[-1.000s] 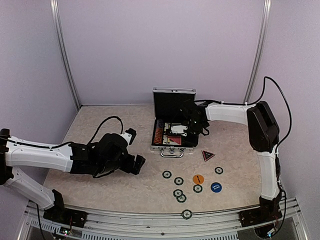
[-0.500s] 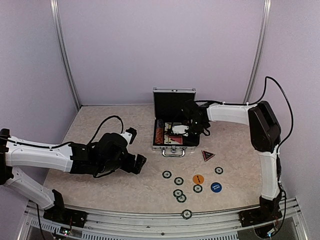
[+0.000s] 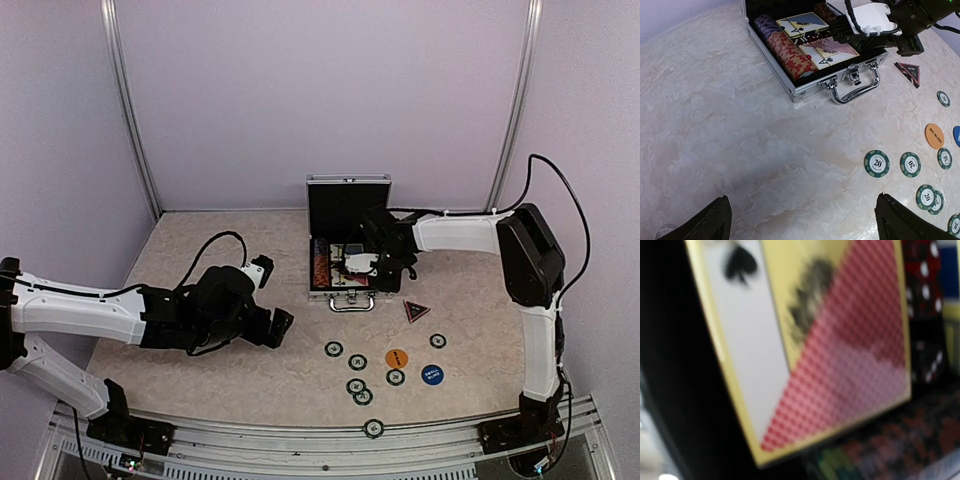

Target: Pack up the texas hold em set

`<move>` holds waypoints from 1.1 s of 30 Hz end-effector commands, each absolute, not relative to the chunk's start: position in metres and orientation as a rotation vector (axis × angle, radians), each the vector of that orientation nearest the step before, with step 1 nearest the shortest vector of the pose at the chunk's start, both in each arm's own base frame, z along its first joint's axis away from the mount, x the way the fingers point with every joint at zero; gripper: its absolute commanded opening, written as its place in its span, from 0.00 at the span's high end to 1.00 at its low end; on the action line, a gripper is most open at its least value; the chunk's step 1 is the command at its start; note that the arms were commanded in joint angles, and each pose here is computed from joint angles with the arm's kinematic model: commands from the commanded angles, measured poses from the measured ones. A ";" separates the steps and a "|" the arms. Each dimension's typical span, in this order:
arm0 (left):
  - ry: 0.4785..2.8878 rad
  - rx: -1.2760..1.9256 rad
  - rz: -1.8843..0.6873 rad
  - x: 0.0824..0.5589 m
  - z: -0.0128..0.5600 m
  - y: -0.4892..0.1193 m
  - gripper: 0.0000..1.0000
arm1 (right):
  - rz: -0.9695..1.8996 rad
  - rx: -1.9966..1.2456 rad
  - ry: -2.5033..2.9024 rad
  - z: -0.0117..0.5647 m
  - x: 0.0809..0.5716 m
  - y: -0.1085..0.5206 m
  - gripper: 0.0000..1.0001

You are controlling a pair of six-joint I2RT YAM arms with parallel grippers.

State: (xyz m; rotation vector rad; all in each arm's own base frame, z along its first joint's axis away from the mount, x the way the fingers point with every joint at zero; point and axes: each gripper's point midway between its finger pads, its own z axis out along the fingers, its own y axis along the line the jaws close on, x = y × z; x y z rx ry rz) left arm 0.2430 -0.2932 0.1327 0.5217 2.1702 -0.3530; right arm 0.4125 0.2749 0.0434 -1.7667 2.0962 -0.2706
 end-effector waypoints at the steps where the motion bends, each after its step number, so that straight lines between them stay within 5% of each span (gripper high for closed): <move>1: 2.151 0.500 -0.375 0.245 0.138 -0.293 0.01 | -0.359 -1.743 2.119 0.048 0.417 0.256 0.94; 23: 2.141 0.495 -0.391 0.242 0.148 -0.289 0.01 | -0.171 -1.661 2.049 0.112 0.415 0.279 0.92; 29: 2.144 0.535 -0.419 0.234 0.147 -0.296 0.01 | -0.173 -1.464 2.064 0.157 0.414 0.270 0.64; 33: 2.169 0.594 -0.422 0.225 0.137 -0.306 0.01 | -0.161 -1.256 2.151 0.172 0.405 0.255 0.36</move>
